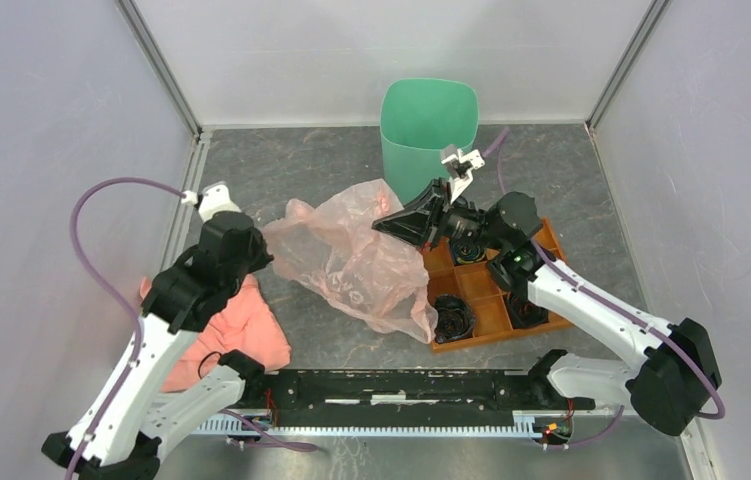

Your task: Put the trash bags into the trash bin

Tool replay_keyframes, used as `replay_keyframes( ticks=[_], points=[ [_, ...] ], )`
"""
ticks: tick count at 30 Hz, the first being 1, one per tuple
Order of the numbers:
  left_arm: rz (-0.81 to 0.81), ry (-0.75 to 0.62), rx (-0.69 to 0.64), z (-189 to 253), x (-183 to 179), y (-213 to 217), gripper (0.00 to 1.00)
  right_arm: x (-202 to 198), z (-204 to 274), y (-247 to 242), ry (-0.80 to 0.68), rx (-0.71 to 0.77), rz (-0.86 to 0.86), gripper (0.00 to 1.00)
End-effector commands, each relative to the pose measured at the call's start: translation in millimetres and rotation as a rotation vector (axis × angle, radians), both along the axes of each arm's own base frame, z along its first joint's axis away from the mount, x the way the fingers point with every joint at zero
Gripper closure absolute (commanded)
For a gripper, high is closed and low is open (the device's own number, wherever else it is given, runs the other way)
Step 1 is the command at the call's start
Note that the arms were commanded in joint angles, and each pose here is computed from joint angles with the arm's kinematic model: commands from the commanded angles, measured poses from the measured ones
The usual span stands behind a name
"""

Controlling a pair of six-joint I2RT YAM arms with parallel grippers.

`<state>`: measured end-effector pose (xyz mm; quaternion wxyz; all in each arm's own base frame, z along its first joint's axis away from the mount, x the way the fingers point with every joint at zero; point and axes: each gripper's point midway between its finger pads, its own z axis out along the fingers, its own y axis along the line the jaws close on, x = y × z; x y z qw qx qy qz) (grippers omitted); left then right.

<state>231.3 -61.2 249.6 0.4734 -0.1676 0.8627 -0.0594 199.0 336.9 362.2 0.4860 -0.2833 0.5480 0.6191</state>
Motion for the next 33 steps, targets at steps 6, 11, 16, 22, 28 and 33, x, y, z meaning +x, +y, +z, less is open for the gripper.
replay_keyframes(
  ticks=[6, 11, 16, 22, 28, 33],
  points=[
    [0.176, -0.034, 0.070, 9, -42, 56, 0.87, -21, 19, -27, -0.035, 0.075, 0.173, 1.00],
    [-0.131, -0.114, -0.035, 41, -38, 5, 0.90, -30, -14, -19, -0.086, -0.049, 0.280, 0.99],
    [-0.472, -0.249, -0.236, 91, -43, -63, 0.93, -67, -50, 14, -0.182, -0.233, 0.464, 0.99],
    [-0.006, 0.006, 0.000, 23, -1, 0, 0.98, -128, -7, -5, -0.374, -0.098, 0.660, 1.00],
    [0.040, 0.228, 0.124, -54, 0, 5, 0.98, -122, 30, -20, -0.529, -0.094, 0.580, 1.00],
    [0.021, 0.236, 0.111, -62, -16, 9, 0.98, -97, 51, -35, -0.513, -0.042, 0.453, 1.00]
  ],
)
